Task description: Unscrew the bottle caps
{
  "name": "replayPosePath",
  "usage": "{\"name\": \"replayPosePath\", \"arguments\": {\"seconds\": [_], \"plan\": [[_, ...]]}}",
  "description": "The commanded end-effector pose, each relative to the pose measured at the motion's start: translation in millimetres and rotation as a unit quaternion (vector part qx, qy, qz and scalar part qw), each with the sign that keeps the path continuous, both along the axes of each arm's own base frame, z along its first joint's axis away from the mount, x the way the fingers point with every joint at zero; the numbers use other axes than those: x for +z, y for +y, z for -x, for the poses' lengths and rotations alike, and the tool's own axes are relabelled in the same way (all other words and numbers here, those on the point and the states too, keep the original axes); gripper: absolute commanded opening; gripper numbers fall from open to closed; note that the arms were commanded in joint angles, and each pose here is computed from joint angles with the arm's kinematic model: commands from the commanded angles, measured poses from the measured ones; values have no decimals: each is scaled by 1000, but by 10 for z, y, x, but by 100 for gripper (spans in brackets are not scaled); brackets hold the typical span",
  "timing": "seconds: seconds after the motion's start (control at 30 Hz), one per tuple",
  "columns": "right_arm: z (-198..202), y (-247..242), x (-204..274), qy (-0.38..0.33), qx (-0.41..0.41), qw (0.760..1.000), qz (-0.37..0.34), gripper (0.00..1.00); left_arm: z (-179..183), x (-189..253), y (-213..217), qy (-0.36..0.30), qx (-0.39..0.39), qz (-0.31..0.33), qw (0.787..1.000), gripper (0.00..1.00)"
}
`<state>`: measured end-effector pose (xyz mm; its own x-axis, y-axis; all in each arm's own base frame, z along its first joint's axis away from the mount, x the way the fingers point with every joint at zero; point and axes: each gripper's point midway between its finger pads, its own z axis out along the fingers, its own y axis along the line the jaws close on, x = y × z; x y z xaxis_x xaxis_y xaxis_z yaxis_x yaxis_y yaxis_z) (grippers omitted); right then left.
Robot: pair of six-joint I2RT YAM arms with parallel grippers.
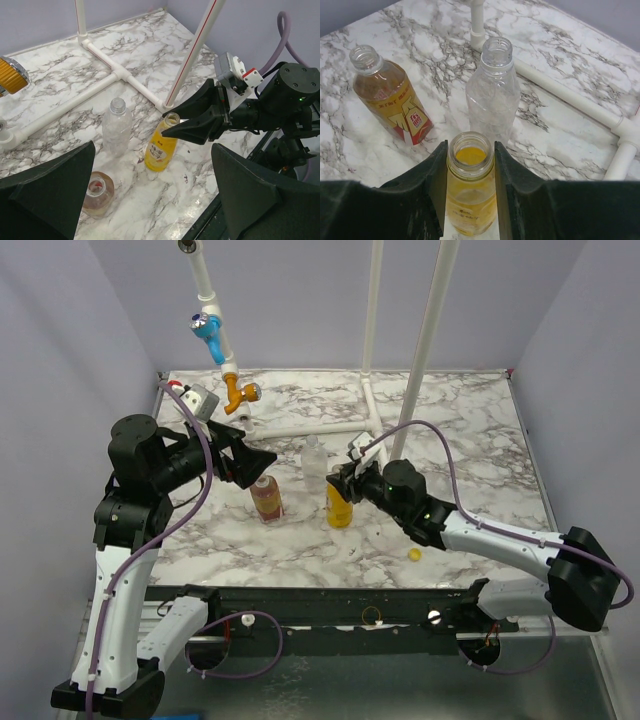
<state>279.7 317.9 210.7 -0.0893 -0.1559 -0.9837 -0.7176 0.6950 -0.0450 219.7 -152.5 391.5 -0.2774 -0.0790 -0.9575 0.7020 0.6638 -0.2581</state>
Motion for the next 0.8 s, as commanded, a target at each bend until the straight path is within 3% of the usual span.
{"name": "replayPosePath", "arguments": {"seconds": [0.0,0.13,0.3,0.57,0.77], "plan": [[-37,-17,100,-37,-22,999,-25,14,59,75,-5,-12,-7,-4,1000,99],[18,-3,-9,-29,-17,999,-19,21,66,38,-14,-11,-12,-5,1000,99],[79,22,-106,-23,-18,1000,-8,45,80,22,-23,-12,-16,-4,1000,99],[73,-114,4,-6,-58,998,-36,68,83,-6,-32,-11,-19,-3,1000,99],[120,-243,263,20,-87,993,-77,99,85,-4,-34,-14,-21,-3,1000,99]]}}
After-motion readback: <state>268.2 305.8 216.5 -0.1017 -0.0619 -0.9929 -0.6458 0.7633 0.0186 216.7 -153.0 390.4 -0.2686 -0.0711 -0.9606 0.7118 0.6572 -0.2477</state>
